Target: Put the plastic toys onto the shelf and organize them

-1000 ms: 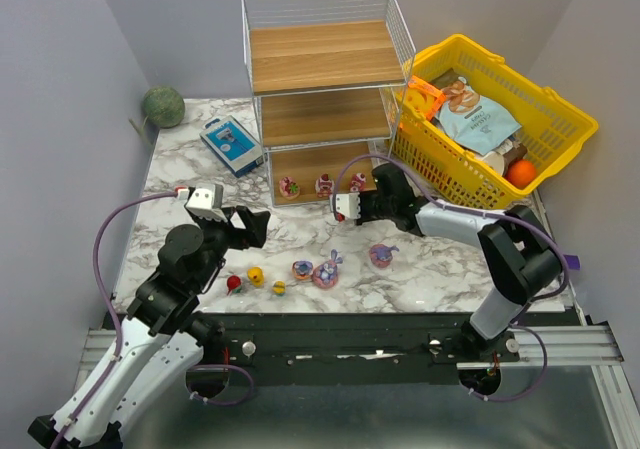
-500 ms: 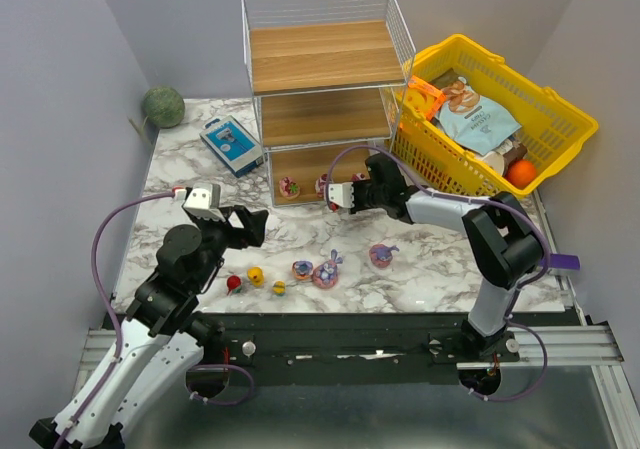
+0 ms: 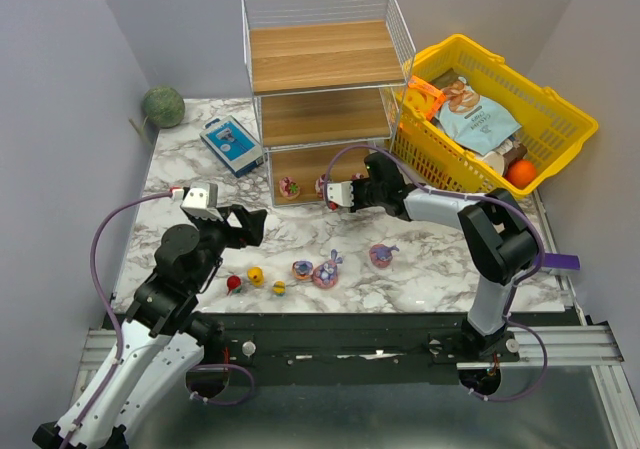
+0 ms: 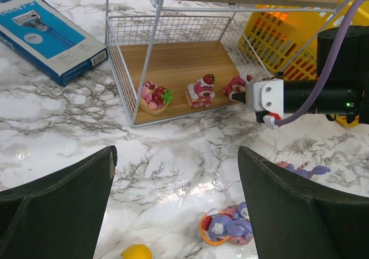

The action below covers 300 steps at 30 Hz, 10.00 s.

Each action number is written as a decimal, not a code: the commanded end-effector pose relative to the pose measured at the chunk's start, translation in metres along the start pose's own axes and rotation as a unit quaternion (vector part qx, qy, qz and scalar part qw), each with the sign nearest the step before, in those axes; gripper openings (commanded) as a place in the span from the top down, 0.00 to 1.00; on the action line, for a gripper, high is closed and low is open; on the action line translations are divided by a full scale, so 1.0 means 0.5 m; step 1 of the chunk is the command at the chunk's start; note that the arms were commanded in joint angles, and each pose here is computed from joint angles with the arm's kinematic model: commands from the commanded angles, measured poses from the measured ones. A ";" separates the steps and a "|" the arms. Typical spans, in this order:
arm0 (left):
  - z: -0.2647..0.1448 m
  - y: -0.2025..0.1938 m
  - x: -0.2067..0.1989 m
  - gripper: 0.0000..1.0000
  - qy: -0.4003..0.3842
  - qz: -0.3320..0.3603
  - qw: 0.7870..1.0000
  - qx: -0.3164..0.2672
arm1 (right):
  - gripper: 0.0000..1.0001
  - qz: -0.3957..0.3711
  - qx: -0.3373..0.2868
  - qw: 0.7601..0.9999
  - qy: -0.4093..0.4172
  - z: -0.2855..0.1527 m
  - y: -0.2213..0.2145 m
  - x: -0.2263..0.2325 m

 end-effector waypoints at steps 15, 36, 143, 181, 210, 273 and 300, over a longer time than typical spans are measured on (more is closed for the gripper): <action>-0.002 0.000 -0.002 0.07 -0.010 -0.007 1.000 -0.002 | 0.99 0.003 0.022 1.000 -0.009 -0.016 -0.031 -0.014; -0.005 0.004 0.003 0.06 -0.005 -0.011 1.000 -0.008 | 0.99 0.003 -0.054 0.997 -0.054 -0.076 0.039 -0.066; -0.002 0.003 0.019 0.06 0.011 -0.012 1.000 -0.009 | 0.99 -0.026 -0.067 0.997 0.037 0.118 0.115 0.007; -0.002 0.003 0.020 0.06 0.012 -0.012 1.000 -0.010 | 0.99 -0.041 -0.065 0.996 0.037 0.095 0.098 0.017; -0.007 0.009 0.032 0.01 0.036 -0.002 0.999 -0.014 | 0.42 0.608 -0.196 0.769 0.026 -0.338 0.376 0.033; 0.005 -0.013 0.043 0.01 0.051 0.012 0.998 0.019 | 0.88 0.719 0.026 0.646 -0.257 -0.252 0.122 0.283; 0.005 -0.012 0.048 0.01 0.059 0.013 0.998 0.017 | 0.99 0.606 -0.067 0.721 -0.328 -0.411 0.288 -0.193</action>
Point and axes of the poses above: each gripper's point midway between its finger pads, its own z axis out along the fingers, its own x axis along the line the jaws close on, y = z × x, the point moved 5 cm from there along -z, back along the fingers, and after that the axes turned 4 degrees about -z, right-handed, at the moved point
